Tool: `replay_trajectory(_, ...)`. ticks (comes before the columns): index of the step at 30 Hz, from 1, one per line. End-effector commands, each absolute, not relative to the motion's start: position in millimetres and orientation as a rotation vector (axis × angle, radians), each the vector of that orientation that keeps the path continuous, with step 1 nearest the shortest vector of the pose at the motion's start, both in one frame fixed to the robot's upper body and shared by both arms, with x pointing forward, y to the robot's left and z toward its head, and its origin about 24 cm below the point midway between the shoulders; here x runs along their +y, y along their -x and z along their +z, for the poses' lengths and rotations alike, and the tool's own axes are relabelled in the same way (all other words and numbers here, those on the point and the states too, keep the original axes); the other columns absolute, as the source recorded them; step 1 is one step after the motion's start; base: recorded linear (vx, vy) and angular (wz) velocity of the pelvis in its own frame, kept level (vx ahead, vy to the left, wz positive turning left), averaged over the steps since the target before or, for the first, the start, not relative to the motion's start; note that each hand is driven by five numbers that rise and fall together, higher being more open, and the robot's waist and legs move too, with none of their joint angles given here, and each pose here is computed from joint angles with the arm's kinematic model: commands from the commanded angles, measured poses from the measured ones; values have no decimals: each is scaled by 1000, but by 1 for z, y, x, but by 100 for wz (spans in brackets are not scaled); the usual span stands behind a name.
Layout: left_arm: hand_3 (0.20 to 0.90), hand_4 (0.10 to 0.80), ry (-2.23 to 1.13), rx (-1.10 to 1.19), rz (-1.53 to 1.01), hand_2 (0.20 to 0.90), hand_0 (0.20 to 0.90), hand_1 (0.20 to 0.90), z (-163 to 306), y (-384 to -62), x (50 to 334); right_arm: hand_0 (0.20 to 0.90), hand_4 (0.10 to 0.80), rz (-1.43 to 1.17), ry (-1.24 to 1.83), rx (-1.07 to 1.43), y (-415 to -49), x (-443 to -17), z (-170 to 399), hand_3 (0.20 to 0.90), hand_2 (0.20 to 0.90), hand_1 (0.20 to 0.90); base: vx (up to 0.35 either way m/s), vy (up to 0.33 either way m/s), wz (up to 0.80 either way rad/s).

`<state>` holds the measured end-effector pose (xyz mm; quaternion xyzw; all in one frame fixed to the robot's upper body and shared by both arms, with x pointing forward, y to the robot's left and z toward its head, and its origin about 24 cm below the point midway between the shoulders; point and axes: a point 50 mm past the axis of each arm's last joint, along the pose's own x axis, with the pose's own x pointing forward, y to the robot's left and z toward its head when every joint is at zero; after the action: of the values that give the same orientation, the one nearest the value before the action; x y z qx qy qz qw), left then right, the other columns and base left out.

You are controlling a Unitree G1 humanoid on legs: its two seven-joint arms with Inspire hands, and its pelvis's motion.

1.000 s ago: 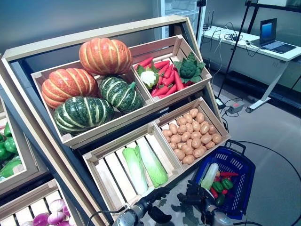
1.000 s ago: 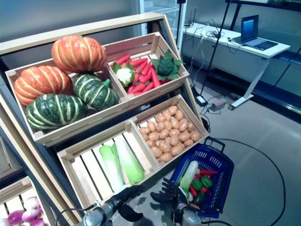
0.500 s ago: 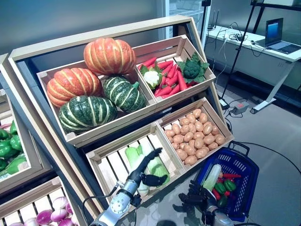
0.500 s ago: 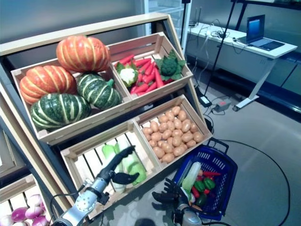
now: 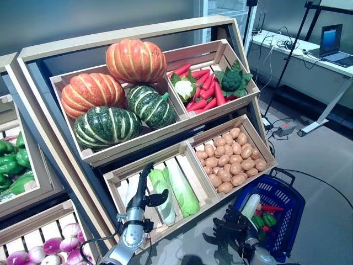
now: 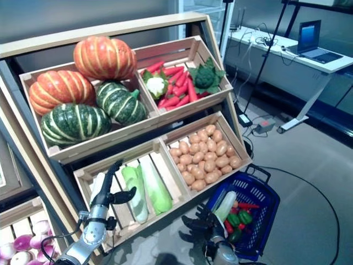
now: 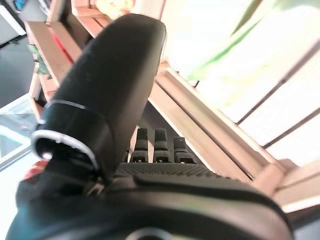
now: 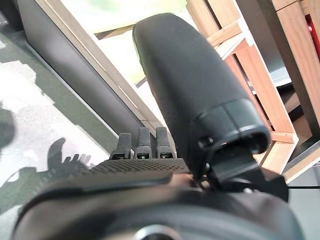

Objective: Put vegetables into the basket

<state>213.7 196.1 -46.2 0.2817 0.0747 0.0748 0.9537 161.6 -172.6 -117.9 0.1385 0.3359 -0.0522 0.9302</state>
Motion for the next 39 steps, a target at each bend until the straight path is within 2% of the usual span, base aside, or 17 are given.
replay_trajectory(1, 900, 800, -585, -23, 327, 900, 900, 900, -7, -254, 212, 900, 800, -81, -357, 495, -203, -158, -87, 900, 900, 900, 0, 31, -6)
replay_trajectory(10, 900, 800, -504, -119, 497, 900, 900, 900, 20, -293, 199, 900, 800, -30, -324, 394, -236, -156, -63, 900, 900, 900, -177, 44, -16)
replay_trajectory(16, 900, 800, -442, -297, 580, 900, 900, 900, 63, -324, 182, 900, 800, -69, -319, 314, -262, -159, -44, 900, 900, 900, -238, 26, 2)
replay_trajectory(19, 900, 800, -413, -335, 632, 900, 900, 900, 81, -336, 184, 900, 800, -91, -308, 288, -274, -163, -35, 900, 900, 900, -130, 14, -1)
replay_trajectory(29, 900, 800, -323, -398, 758, 900, 900, 900, 111, -352, 195, 900, 800, -162, -322, 258, -283, -171, -28, 900, 900, 900, -91, -11, 0)
replay_trajectory(39, 900, 800, -189, -433, 1009, 900, 900, 900, 126, -351, 202, 900, 800, -163, -316, 232, -295, -165, -18, 900, 900, 900, -62, 9, 2)
